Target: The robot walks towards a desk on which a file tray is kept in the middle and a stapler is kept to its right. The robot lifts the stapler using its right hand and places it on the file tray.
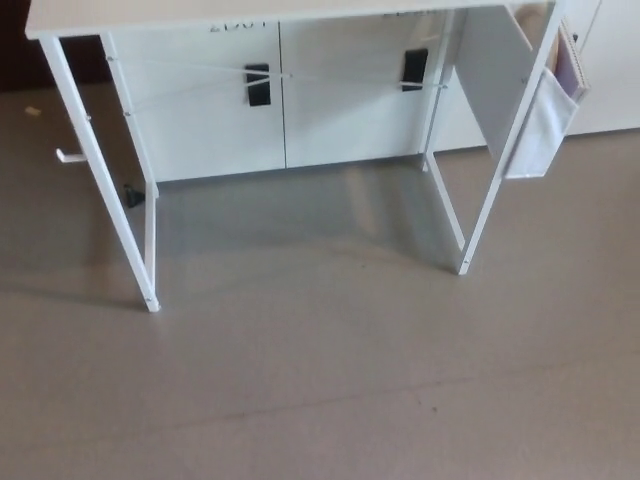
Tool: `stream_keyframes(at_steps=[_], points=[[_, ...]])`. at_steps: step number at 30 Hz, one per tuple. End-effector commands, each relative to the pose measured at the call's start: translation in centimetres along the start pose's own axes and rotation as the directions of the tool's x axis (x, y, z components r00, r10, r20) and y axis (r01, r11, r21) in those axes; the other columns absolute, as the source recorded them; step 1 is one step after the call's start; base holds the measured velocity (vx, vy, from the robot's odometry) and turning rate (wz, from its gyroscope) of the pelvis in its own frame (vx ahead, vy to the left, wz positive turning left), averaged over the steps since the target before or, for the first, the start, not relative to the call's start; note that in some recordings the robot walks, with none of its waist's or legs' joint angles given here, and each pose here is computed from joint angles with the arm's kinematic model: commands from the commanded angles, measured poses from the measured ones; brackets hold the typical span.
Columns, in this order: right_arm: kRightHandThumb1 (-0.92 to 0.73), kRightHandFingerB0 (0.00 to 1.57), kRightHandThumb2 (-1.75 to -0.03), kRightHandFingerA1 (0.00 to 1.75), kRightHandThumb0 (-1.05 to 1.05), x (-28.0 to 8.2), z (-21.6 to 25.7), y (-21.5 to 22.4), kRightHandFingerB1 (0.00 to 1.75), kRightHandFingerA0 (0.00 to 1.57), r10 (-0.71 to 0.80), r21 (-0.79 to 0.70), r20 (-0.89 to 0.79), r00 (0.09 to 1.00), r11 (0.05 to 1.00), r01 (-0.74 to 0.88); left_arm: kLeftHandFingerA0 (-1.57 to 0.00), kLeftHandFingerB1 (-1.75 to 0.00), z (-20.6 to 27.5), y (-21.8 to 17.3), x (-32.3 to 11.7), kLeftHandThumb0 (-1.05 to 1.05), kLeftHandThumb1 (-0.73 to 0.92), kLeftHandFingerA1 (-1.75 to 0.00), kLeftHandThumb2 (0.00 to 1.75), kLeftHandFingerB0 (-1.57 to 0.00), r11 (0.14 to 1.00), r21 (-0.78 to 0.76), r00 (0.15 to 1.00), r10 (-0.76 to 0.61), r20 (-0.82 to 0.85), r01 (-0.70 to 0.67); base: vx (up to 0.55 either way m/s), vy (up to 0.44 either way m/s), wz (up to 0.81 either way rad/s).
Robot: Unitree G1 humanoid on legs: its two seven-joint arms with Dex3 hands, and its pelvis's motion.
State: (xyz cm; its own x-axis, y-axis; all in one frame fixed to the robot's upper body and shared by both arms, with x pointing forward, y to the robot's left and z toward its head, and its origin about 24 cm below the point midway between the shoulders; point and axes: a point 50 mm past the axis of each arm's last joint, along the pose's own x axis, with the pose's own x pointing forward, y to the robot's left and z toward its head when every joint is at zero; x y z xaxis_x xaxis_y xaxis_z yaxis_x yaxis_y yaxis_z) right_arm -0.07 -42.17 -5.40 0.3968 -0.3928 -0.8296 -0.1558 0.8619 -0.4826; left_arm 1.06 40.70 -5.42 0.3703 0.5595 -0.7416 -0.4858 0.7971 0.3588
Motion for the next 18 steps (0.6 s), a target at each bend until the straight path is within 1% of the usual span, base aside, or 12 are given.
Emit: stream_keyframes(at_steps=[1, 3, 6, 7, 8, 9, 10, 11, 12, 13, 18], points=[[-0.63, 0.0, -0.59, 0.29, -0.56, -0.06, 0.19, -0.45, 0.17, 0.14, -0.017, 0.011, 0.012, 1.0, 1.0, 0.017, -0.73, -0.45, 0.59, 0.17, -0.09, -0.39, 0.36, -0.47, 0.51, -0.76, 1.0, 0.0, 1.0, 0.012, 0.029, -0.012, 0.13, -0.012, 0.12], [-0.63, 0.0, -0.59, 0.29, -0.56, -0.08, 0.15, -0.43, 0.17, 0.14, -0.017, 0.012, 0.012, 1.0, 1.0, 0.017, -0.72, -0.45, 0.64, 0.12, -0.25, -0.36, 0.37, -0.47, 0.51, -0.75, 1.0, -0.007, 0.999, 0.003, 0.041, -0.003, 0.08, -0.056, 0.09], [-0.63, 0.0, -0.59, 0.29, -0.56, -0.08, 0.15, -0.42, 0.17, 0.14, -0.017, 0.012, 0.012, 1.0, 1.0, 0.017, -0.71, -0.45, 0.68, 0.12, -0.35, -0.37, 0.38, -0.46, 0.52, -0.74, 1.0, 0.007, 0.999, -0.003, 0.041, 0.003, 0.17, -0.141, 0.08], [-0.63, 0.0, -0.59, 0.29, -0.56, -0.08, 0.15, -0.42, 0.17, 0.14, -0.017, 0.012, 0.012, 1.0, 1.0, 0.017, -0.69, -0.44, 0.74, 0.12, -0.53, -0.36, 0.4, -0.46, 0.52, -0.72, 1.0, 0.021, 0.999, -0.01, 0.048, 0.009, 0.18, -0.198, 0.2], [-0.63, 0.0, -0.59, 0.29, -0.56, -0.08, 0.15, -0.42, 0.17, 0.14, -0.017, 0.012, 0.012, 1.0, 1.0, 0.017, -0.71, -0.44, 0.75, 0.15, -0.56, -0.39, 0.39, -0.46, 0.52, -0.74, 0.999, 0.034, 0.999, -0.009, 0.049, 0.007, 0.21, -0.222, -0.15], [-0.63, 0.0, -0.59, 0.29, -0.56, -0.08, 0.15, -0.42, 0.17, 0.14, -0.017, 0.012, 0.011, 1.0, 1.0, 0.017, -0.75, -0.46, 0.7, 0.2, -0.35, -0.39, 0.34, -0.47, 0.51, -0.78, 1.0, 0.027, 0.999, 0.003, 0.037, -0.004, 0.34, -0.417, 0.27], [-0.63, 0.0, -0.59, 0.29, -0.56, -0.08, 0.15, -0.42, 0.17, 0.14, -0.017, 0.012, 0.012, 1.0, 1.0, 0.017, -0.75, -0.46, 0.67, 0.21, -0.09, -0.39, 0.34, -0.47, 0.51, -0.78, 1.0, -0.006, 1.0, 0.015, 0.024, -0.015, 0.32, -0.394, 0.36], [-0.63, 0.0, -0.59, 0.29, -0.56, -0.08, 0.15, -0.43, 0.17, 0.14, -0.017, 0.012, 0.012, 1.0, 1.0, 0.017, -0.75, -0.46, 0.67, 0.21, -0.08, -0.39, 0.34, -0.47, 0.51, -0.78, 1.0, -0.006, 1.0, 0.015, 0.024, -0.015, 0.23, -0.182, 0.04], [-0.63, 0.0, -0.59, 0.29, -0.56, -0.08, 0.15, -0.43, 0.17, 0.14, -0.017, 0.012, 0.011, 1.0, 1.0, 0.017, -0.72, -0.45, 0.66, 0.23, -0.2, -0.4, 0.38, -0.46, 0.52, -0.75, 1.0, 0.021, 0.999, -0.005, 0.036, 0.004, 0.2, -0.165, -0.05], [-0.63, 0.0, -0.59, 0.29, -0.56, -0.08, 0.15, -0.43, 0.17, 0.14, -0.017, 0.012, 0.011, 1.0, 1.0, 0.017, -0.69, -0.44, 0.75, 0.17, -0.44, -0.36, 0.4, -0.46, 0.52, -0.72, 1.0, 0.027, 0.999, -0.015, 0.043, 0.014, 0.14, -0.135, 0.03], [-0.63, 0.0, -0.59, 0.29, -0.56, -0.06, 0.2, -0.43, 0.17, 0.14, -0.018, 0.015, 0.014, 1.0, 1.0, 0.018, -0.69, -0.44, 0.96, 0.05, -0.51, -0.36, 0.4, -0.46, 0.52, -0.72, 1.0, 0.018, 0.998, -0.023, 0.05, 0.022, 0.14, -0.048, -0.06]])
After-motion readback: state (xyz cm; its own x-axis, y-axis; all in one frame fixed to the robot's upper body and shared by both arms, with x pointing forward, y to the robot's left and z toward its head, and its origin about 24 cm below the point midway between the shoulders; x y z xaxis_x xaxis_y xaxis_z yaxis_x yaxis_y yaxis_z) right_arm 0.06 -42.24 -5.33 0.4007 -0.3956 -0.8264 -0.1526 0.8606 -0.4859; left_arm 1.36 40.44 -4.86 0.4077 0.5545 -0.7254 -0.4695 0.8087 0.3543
